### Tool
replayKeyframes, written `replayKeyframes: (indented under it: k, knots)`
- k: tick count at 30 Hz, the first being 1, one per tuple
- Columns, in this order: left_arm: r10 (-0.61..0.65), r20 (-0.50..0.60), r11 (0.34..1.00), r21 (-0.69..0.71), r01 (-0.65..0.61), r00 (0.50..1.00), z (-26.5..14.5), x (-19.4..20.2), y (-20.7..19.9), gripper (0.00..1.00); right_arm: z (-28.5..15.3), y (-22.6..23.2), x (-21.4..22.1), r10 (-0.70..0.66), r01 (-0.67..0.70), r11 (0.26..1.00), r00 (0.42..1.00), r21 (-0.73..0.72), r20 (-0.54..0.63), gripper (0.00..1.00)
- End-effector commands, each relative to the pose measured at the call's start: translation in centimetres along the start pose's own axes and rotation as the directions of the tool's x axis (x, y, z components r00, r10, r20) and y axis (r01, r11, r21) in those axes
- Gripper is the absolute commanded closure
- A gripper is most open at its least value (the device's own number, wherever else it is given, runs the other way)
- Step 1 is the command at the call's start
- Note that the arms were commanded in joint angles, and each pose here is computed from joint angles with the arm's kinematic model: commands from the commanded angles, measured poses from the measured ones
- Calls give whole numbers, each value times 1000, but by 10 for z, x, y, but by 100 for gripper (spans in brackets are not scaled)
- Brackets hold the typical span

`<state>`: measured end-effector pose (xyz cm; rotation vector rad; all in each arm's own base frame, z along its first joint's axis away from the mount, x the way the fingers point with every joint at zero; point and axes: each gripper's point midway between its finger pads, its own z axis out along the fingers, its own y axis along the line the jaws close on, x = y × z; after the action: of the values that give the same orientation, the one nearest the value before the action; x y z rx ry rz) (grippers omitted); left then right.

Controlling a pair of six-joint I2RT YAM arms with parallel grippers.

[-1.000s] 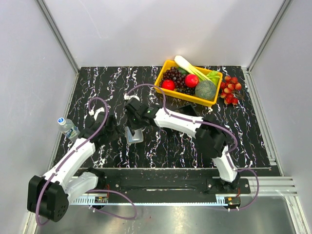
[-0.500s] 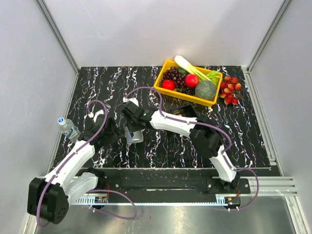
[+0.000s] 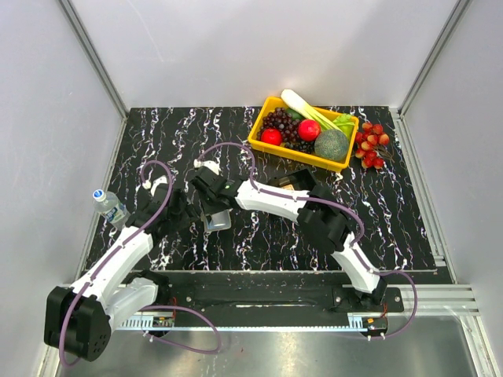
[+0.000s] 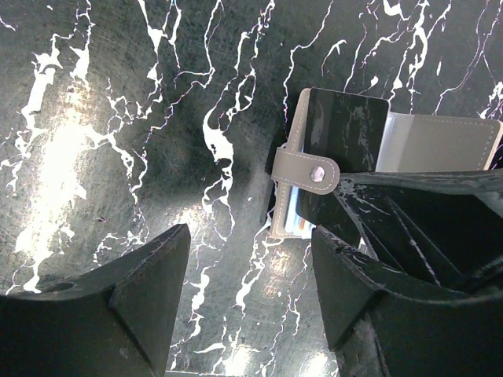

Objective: Put the credit cards into the card holder
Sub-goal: Insert the credit card into the card holder.

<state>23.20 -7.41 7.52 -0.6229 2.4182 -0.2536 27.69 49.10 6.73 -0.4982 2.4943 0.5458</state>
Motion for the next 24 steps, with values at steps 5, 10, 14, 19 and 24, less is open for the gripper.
replayKeyframes:
  k: [5,10,14,19,24]
  knots:
    - [-16,28,999,50,14,999,-2,-6,-7,33,-6,3,-15,-58,53,996,996,66,74,100]
    - [-15,34,998,54,13,999,-3,-8,-9,33,-21,1,-30,-95,83,992,987,98,127,100]
    - [-14,33,998,57,12,999,-3,-8,-9,33,-30,-3,-35,-110,93,988,984,123,139,100]
    - [-13,28,998,61,11,1000,-2,-7,-9,33,-36,-14,-38,-134,108,979,980,174,148,100]
    - [-12,31,997,74,9,999,-2,-8,-12,33,-47,-16,-47,-158,123,973,972,197,176,100]
